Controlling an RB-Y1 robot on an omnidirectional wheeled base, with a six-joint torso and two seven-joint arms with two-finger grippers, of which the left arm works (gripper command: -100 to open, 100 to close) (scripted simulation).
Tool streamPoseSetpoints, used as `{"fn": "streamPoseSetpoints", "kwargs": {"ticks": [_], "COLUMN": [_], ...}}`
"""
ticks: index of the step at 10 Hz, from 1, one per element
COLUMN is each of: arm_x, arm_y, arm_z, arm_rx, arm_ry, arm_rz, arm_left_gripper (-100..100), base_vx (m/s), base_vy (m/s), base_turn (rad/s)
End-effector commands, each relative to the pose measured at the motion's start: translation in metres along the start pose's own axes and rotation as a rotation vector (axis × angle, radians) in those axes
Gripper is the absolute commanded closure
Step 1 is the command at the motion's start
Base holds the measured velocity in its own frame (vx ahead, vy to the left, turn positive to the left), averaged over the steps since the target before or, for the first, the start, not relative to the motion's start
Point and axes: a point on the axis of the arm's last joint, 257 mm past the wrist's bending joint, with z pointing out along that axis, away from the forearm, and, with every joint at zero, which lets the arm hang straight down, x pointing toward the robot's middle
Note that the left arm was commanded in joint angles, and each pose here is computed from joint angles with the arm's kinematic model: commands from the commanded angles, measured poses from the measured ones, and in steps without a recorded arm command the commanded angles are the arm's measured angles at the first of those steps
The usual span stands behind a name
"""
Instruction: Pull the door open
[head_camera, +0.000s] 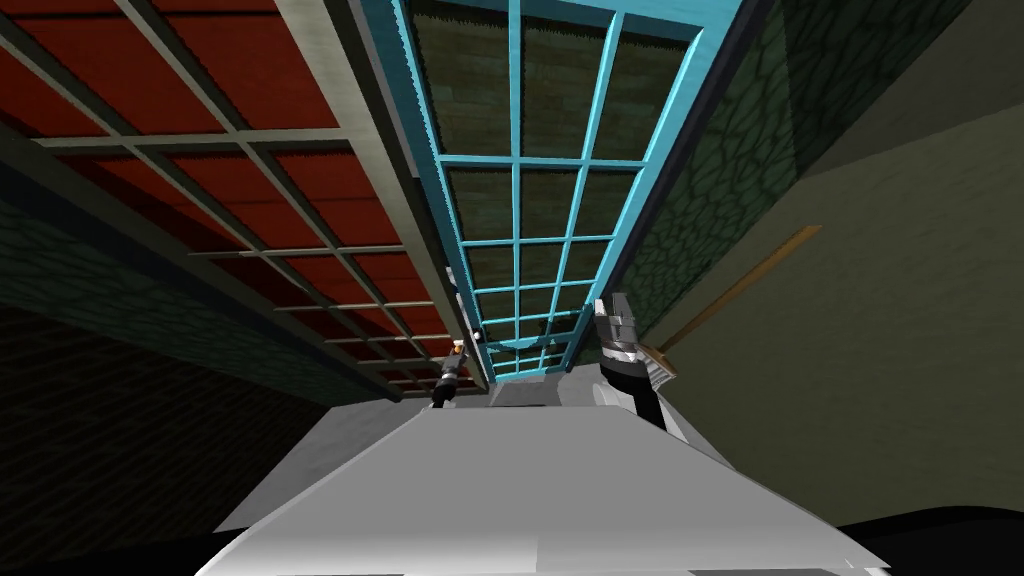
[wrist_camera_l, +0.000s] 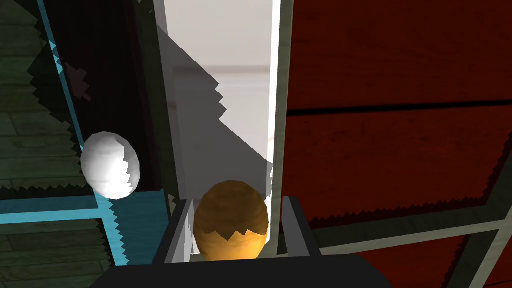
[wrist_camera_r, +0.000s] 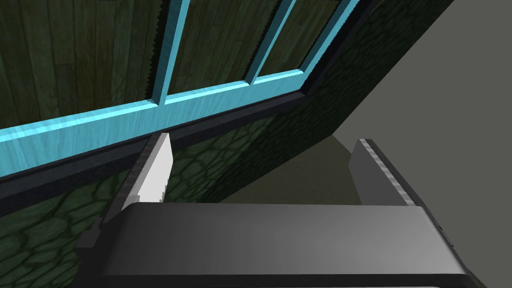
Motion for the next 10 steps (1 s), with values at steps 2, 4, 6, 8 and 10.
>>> {"fn": "streamPoseSetpoints", "kwargs": {"ticks": [2, 4, 6, 8, 10], "arm_x": [0.008, 0.015, 0.017, 0.019, 0.020], "arm_y": [0.018, 0.042, 0.047, 0.061, 0.066], "arm_z": [-0.0105, -0.0232, -0.0256, -0.0325, -0.0348], "arm_rx": [-0.030, -0.063, -0.069, -0.088, -0.095], "arm_ry": [0.025, 0.046, 0.049, 0.057, 0.059], "arm_rz": [0.007, -0.016, -0.023, -0.045, -0.052], "arm_left_gripper": [100, 100, 100, 100, 100], "base_vx": [-0.100, -0.149, -0.098, -0.052, -0.096], "base_vy": [-0.010, -0.003, -0.003, -0.008, -0.021], "base_turn": [0.020, 0.044, 0.021, 0.004, 0.009]}}
